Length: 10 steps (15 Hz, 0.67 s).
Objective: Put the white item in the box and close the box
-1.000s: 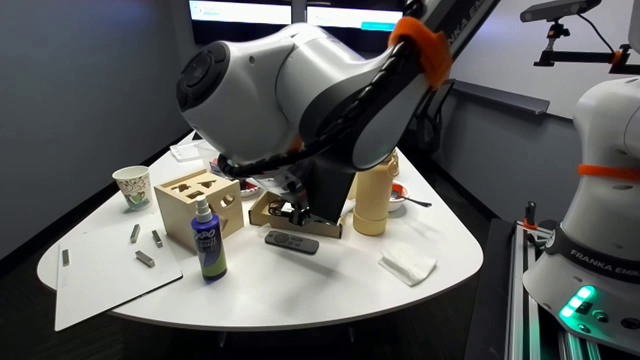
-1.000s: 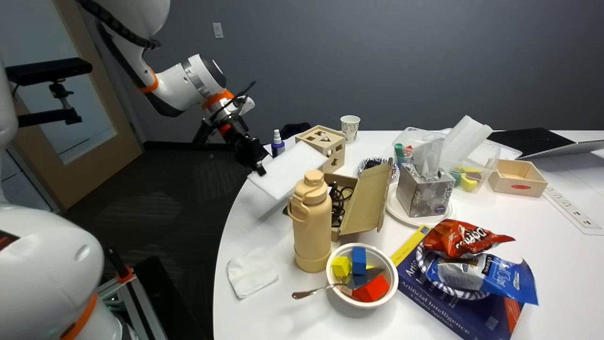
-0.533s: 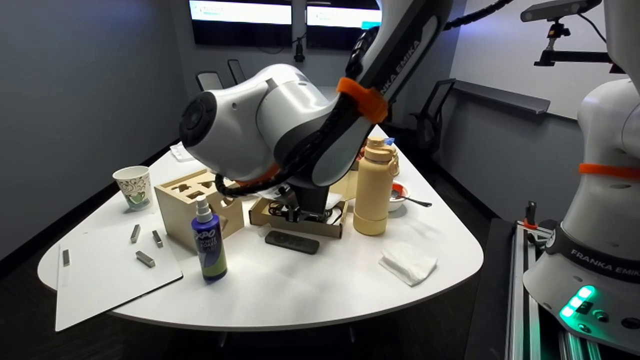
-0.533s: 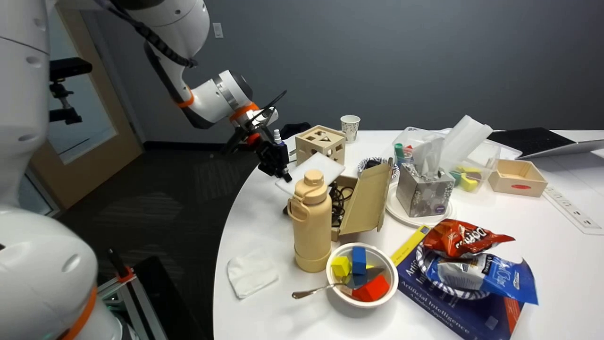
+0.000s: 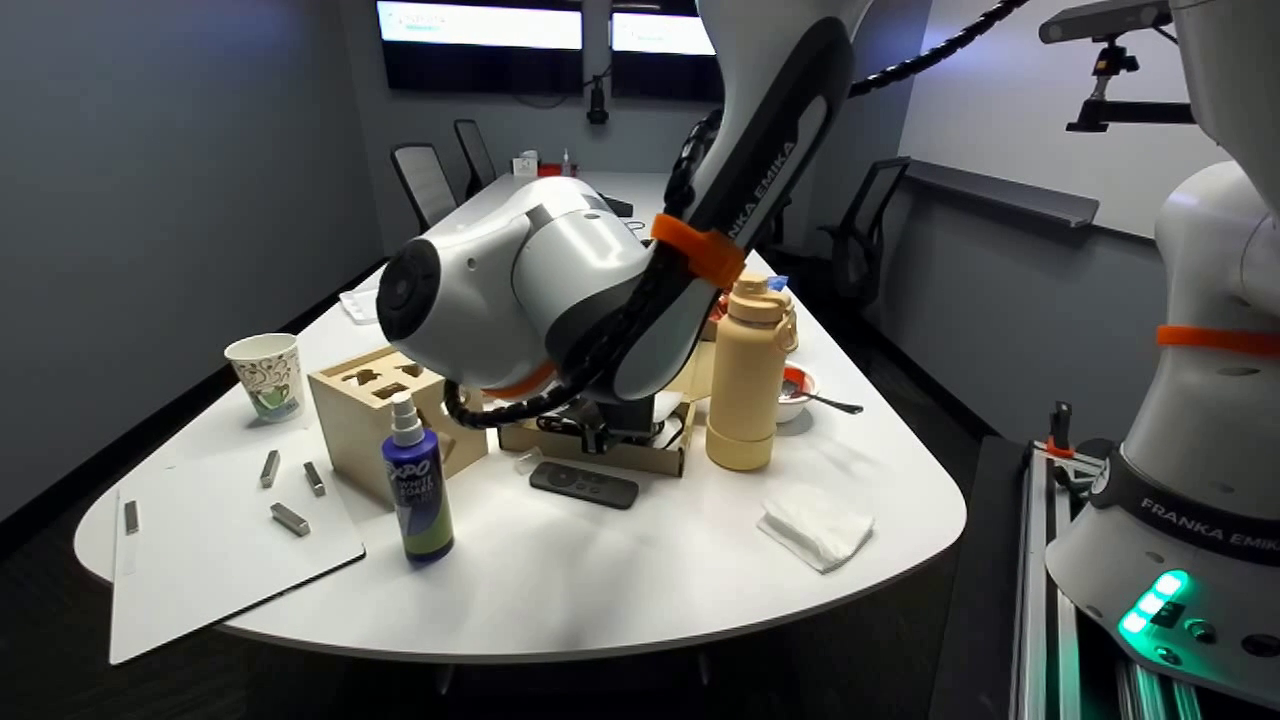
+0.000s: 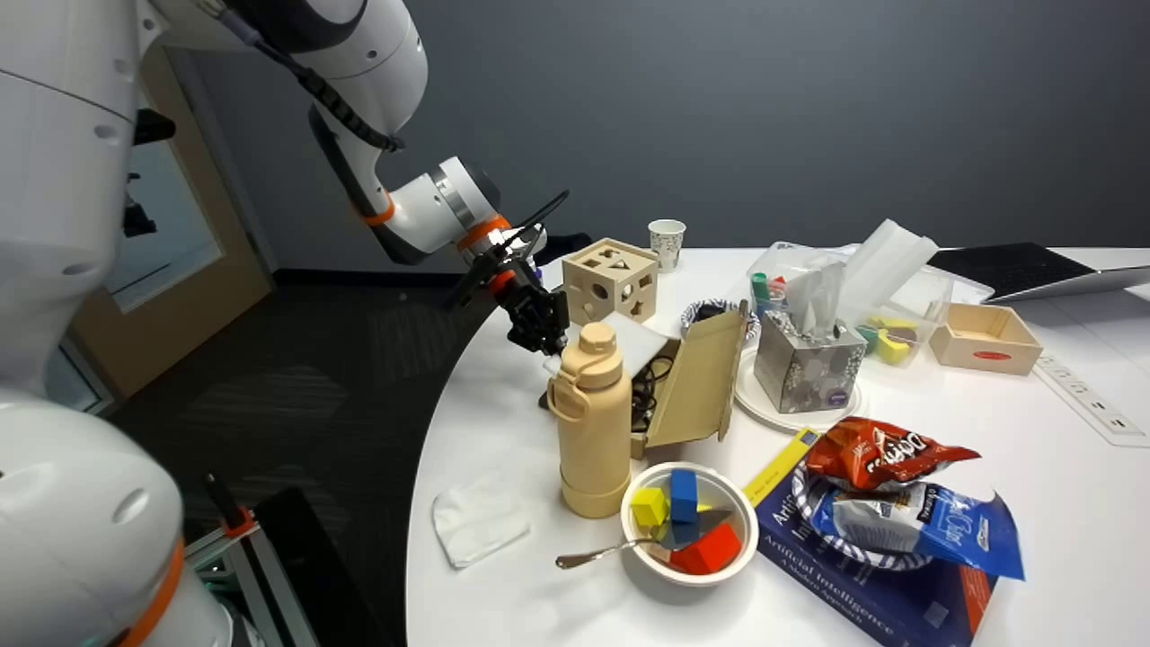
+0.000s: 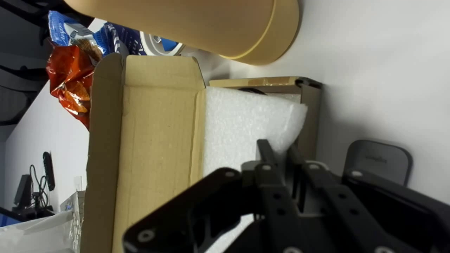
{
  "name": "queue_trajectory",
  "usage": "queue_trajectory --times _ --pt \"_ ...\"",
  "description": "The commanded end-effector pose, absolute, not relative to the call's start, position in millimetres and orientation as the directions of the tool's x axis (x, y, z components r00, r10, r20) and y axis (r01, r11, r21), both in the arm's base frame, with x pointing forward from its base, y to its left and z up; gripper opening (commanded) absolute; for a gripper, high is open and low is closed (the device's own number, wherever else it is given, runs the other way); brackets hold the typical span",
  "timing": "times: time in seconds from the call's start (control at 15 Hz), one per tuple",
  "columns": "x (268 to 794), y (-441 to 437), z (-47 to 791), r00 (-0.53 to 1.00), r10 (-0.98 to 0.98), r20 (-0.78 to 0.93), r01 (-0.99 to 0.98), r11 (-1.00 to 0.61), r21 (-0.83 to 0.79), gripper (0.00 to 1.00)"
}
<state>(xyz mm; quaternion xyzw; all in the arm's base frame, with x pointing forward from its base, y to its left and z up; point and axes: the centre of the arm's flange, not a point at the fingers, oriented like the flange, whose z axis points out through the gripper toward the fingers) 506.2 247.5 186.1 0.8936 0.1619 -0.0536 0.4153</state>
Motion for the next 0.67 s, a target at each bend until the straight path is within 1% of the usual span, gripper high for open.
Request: queue_trajectory --times 0.0,0.33,0.6 --pt "514.9 237.9 183.6 0.928 0.263 -0.266 0.371 -0.56 0.741 0.03" --pt "522.7 219.5 182.0 0.919 0.264 -0.294 0.392 -0.511 0.765 0.03" --pt "526.0 209.8 173.1 0.903 0.288 -0.319 0.426 -0.51 0.747 0.03"
